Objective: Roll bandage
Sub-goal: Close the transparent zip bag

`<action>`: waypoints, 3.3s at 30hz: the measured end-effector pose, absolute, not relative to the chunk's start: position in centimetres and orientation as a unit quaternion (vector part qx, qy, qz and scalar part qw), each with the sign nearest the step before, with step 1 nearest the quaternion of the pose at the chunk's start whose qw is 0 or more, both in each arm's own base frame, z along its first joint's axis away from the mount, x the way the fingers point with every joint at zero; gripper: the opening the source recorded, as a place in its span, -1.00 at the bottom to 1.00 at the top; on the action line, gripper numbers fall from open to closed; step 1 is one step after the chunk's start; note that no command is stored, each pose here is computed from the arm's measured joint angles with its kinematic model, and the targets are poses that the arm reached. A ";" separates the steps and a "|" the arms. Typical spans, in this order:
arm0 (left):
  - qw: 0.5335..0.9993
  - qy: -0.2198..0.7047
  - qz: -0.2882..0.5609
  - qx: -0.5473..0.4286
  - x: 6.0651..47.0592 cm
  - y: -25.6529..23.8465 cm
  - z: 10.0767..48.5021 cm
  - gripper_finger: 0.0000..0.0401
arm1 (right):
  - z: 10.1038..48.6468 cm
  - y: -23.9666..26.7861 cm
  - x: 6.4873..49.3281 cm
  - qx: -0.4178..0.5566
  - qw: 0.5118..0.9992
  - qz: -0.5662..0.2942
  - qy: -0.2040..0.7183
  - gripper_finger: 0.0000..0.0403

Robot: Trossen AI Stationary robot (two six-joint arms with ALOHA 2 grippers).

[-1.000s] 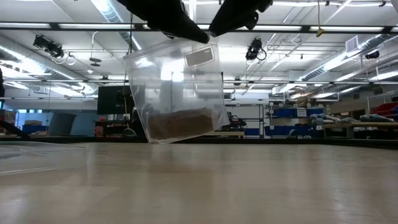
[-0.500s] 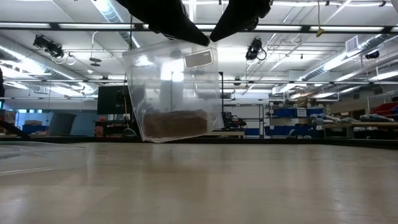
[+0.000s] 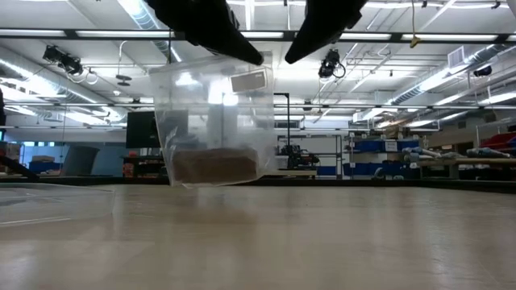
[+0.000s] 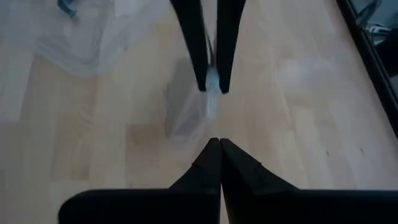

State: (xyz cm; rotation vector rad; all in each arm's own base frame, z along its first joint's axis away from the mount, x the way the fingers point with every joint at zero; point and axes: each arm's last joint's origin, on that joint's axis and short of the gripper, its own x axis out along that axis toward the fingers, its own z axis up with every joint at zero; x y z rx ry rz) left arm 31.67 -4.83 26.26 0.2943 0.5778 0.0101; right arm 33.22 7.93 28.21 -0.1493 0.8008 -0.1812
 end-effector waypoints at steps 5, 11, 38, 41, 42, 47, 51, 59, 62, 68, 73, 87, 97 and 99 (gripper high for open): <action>0.949 0.280 0.006 0.143 31.7 -4.8 26.3 -0.96 | 28.4 8.1 33.4 -0.061 0.920 -0.083 0.379 -1.00; 0.952 0.268 0.003 0.145 31.6 -5.0 26.7 -0.96 | 28.4 9.2 33.2 -0.037 0.924 -0.078 0.373 -0.77; 0.966 0.208 -0.073 0.135 30.1 -6.8 24.8 -0.98 | 21.1 11.3 30.2 0.049 0.991 -0.085 0.097 -0.35; 0.967 0.204 -0.075 0.136 30.1 -6.9 24.9 -0.98 | 21.2 11.0 30.3 0.049 0.990 -0.088 0.096 -0.23; 0.967 0.204 -0.075 0.136 30.1 -6.9 24.8 -0.98 | 21.2 10.9 30.4 0.049 0.990 -0.086 0.096 -0.21; 0.968 0.201 -0.073 0.135 30.2 -6.9 24.9 -0.98 | 21.3 10.9 30.5 0.049 0.992 -0.071 0.088 -0.26; 0.972 0.183 -0.070 0.132 30.3 -6.9 25.3 -0.98 | 21.4 10.9 30.5 0.045 0.993 -0.069 0.085 -0.39; 0.973 0.179 -0.069 0.131 30.3 -6.9 25.3 -0.98 | 21.5 10.7 30.6 0.024 0.994 -0.070 0.080 -0.80; 0.973 0.178 -0.068 0.129 30.4 -6.9 25.4 -0.98 | 21.5 10.7 30.7 0.019 0.994 -0.067 0.080 -0.97; 0.976 0.179 -0.060 0.105 30.4 -6.9 25.4 -0.95 | 21.6 10.5 30.7 0.016 0.994 -0.067 0.079 -0.99; 0.980 0.168 -0.056 0.095 30.5 -6.9 25.6 -0.82 | 21.6 10.5 30.7 0.017 0.995 -0.067 0.077 -0.99; 0.980 0.171 -0.047 0.095 30.5 -6.8 25.6 -0.95 | 21.5 10.5 30.7 0.015 0.994 -0.070 0.079 -1.00; 0.970 0.217 -0.024 0.107 30.1 -6.5 24.7 -0.98 | 21.6 11.2 30.5 -0.001 0.994 -0.077 0.077 -1.00; 0.970 0.218 -0.023 0.107 30.1 -6.5 24.7 -0.99 | 21.6 11.2 30.5 0.000 0.994 -0.077 0.077 -1.00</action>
